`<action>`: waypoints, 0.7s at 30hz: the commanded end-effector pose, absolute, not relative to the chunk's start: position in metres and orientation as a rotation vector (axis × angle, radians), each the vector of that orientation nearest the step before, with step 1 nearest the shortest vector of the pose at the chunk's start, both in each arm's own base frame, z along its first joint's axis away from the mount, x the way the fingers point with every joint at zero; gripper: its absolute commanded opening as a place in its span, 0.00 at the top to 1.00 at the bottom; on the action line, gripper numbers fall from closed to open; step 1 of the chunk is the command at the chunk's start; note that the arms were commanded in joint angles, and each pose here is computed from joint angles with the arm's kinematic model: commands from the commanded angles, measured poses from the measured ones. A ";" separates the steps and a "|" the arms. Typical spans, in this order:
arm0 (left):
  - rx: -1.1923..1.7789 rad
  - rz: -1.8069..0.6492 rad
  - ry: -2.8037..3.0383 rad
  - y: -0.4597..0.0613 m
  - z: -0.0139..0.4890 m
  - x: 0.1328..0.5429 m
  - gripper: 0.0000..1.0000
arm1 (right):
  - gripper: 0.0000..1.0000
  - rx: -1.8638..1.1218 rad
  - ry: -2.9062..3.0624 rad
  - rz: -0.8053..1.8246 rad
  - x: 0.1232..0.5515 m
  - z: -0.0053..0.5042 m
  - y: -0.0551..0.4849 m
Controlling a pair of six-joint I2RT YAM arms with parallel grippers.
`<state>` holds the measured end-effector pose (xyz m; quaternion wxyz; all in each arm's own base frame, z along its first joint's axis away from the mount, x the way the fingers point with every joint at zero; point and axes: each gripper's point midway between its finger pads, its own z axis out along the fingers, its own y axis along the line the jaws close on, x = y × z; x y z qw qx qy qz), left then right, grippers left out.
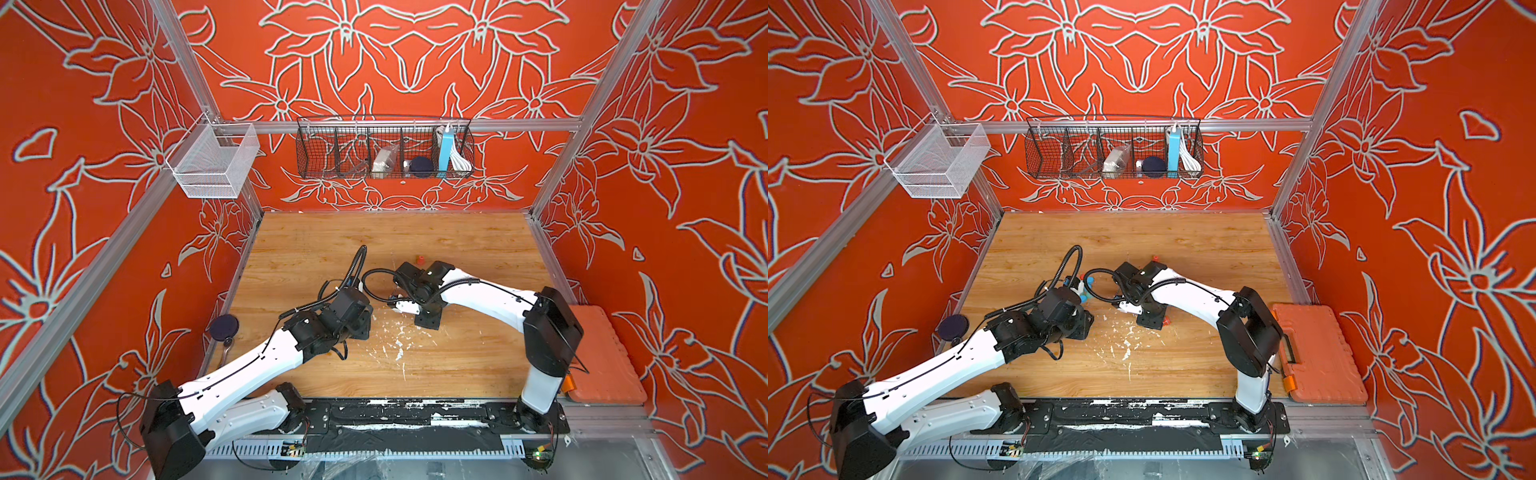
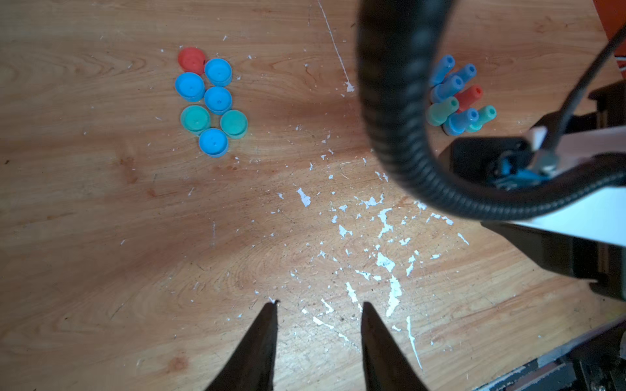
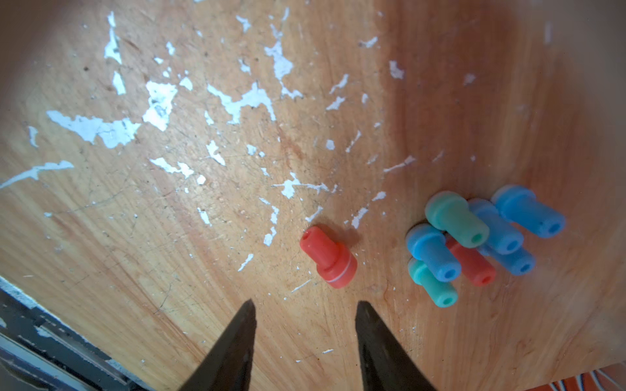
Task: Close the stamp cap
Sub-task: Pick up the stamp from the center of the board.
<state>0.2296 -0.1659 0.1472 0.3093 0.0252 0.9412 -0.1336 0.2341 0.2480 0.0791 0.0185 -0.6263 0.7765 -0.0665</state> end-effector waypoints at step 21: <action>-0.049 -0.404 2.462 -0.149 0.155 0.235 0.58 | 0.60 -2.121 2.372 -0.350 0.236 0.040 0.229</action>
